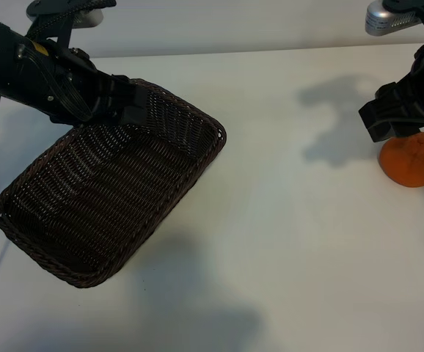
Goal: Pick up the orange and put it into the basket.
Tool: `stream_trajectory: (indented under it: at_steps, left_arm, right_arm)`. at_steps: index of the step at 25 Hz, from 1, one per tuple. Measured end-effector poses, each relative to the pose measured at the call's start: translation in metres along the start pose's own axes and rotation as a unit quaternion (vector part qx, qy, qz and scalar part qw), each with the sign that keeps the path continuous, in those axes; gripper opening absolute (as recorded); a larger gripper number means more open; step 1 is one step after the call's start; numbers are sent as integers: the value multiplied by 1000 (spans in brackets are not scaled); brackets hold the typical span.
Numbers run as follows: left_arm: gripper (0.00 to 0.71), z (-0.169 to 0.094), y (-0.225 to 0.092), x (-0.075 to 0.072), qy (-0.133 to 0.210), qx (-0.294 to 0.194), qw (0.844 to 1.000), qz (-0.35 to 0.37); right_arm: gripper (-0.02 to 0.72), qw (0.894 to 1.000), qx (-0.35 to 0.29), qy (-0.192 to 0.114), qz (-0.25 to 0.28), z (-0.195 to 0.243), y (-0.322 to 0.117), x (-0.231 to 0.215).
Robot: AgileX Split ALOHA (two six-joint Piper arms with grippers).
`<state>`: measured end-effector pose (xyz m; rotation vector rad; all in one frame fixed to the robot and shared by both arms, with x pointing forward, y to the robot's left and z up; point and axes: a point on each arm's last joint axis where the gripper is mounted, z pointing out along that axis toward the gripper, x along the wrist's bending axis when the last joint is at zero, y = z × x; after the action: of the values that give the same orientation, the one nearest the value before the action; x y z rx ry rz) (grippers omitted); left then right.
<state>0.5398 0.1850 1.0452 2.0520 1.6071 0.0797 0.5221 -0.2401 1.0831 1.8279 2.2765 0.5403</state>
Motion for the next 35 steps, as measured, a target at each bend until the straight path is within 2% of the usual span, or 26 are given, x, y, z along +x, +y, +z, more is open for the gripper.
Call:
stream_trajectory:
  at_steps: [35]
  left_arm:
    - [562, 0, 0, 0, 0, -1, 1000, 0]
  right_arm:
    - [547, 1000, 7, -2, 0, 0, -1, 0]
